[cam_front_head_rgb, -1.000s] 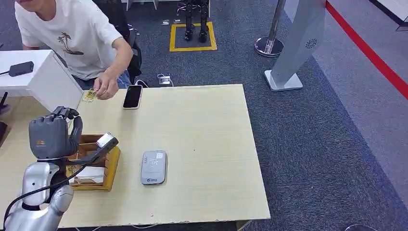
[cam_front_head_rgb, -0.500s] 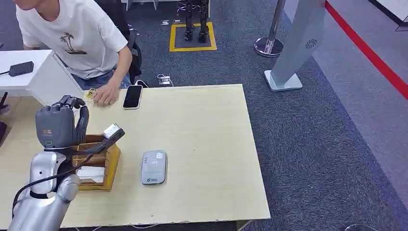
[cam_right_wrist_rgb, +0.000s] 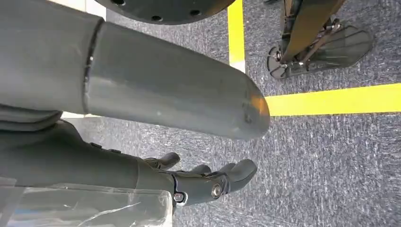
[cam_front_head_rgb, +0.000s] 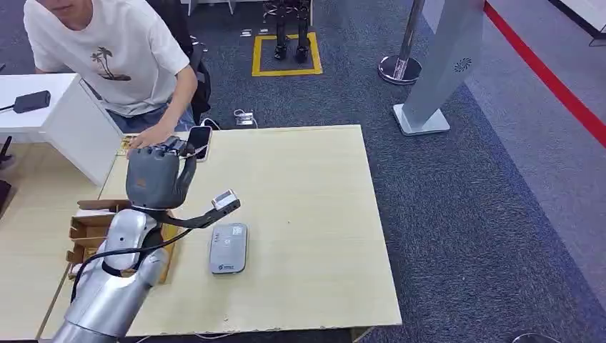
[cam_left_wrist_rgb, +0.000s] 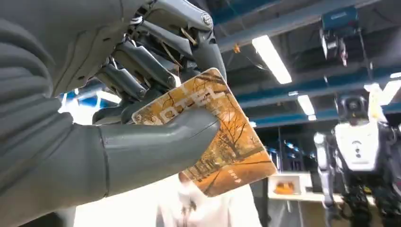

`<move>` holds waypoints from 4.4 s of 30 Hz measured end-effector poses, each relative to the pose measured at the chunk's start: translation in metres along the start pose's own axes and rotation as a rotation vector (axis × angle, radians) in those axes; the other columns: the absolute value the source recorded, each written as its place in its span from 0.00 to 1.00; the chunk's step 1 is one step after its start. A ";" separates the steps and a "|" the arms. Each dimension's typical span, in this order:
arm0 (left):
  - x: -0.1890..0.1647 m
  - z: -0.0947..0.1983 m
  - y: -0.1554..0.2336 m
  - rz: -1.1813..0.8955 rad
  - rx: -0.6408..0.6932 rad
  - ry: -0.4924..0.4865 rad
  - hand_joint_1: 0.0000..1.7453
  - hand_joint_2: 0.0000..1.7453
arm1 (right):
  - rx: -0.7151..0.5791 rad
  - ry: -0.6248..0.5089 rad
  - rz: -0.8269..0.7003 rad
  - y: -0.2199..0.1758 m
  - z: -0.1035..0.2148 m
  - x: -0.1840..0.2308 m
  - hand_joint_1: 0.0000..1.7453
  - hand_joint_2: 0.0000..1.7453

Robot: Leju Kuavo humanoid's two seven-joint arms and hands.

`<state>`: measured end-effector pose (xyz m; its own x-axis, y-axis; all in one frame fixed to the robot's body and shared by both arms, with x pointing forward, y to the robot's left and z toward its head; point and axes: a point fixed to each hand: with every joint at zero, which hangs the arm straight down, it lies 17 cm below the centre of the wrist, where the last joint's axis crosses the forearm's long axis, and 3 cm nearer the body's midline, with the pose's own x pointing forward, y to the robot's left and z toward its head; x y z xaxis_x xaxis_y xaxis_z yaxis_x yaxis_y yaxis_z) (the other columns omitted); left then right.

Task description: Pass the card to the sensor for recognition and then transmit it.

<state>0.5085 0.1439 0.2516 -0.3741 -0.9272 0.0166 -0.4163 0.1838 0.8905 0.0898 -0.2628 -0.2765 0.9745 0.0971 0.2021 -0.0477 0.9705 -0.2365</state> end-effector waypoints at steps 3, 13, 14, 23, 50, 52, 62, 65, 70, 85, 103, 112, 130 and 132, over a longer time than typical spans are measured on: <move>0.027 0.003 -0.016 0.026 -0.033 -0.034 1.00 1.00 | 0.000 -0.003 0.003 0.000 0.000 0.001 0.00 0.00; 0.062 0.013 -0.045 0.063 -0.097 -0.078 1.00 1.00 | 0.004 -0.002 0.001 0.002 0.000 0.001 0.00 0.00; 0.068 0.018 -0.051 0.069 -0.111 -0.082 1.00 1.00 | 0.004 0.001 -0.002 0.002 0.000 0.001 0.00 0.00; 0.099 0.060 -0.094 0.095 -0.211 -0.088 1.00 1.00 | 0.003 0.006 -0.013 0.002 0.000 0.000 0.00 0.00; 0.081 0.150 -0.145 -0.096 -0.349 0.018 1.00 1.00 | -0.004 0.020 -0.046 0.001 0.001 -0.007 0.00 0.00; 0.079 0.154 -0.147 -0.097 -0.356 0.024 1.00 1.00 | -0.004 0.022 -0.048 0.001 0.001 -0.007 0.00 0.00; 0.040 0.168 -0.151 -0.160 -0.385 0.147 1.00 1.00 | -0.003 0.023 -0.049 0.001 0.001 -0.008 0.00 0.00; 0.032 0.171 -0.151 -0.174 -0.389 0.169 1.00 1.00 | -0.003 0.024 -0.050 0.001 0.001 -0.008 0.00 0.00; 0.023 0.175 -0.152 -0.194 -0.398 0.190 1.00 1.00 | -0.003 0.024 -0.050 0.001 0.001 -0.008 0.00 0.00; 0.005 0.134 -0.095 -0.125 -0.156 0.173 1.00 1.00 | 0.002 0.030 -0.040 0.002 0.001 -0.010 0.00 0.00; -0.131 0.064 0.034 -0.244 0.163 0.315 1.00 1.00 | 0.013 0.033 -0.021 0.004 0.001 -0.010 0.00 0.00; -0.187 0.072 0.057 -0.269 0.189 0.402 1.00 1.00 | 0.012 0.041 -0.012 0.004 0.001 -0.012 0.00 0.00; -0.229 0.088 0.070 -0.314 0.182 0.462 0.00 1.00 | 0.012 0.038 -0.012 0.004 0.001 -0.011 0.00 0.00; -0.230 0.088 0.071 -0.313 0.185 0.463 0.00 1.00 | 0.013 0.037 -0.012 0.004 0.001 -0.011 0.00 0.00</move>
<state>0.4920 0.3993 0.2710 0.1739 -0.9848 -0.0004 -0.6021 -0.1066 0.7913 0.0788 -0.2597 -0.2784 0.9825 0.0772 0.1698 -0.0382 0.9743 -0.2221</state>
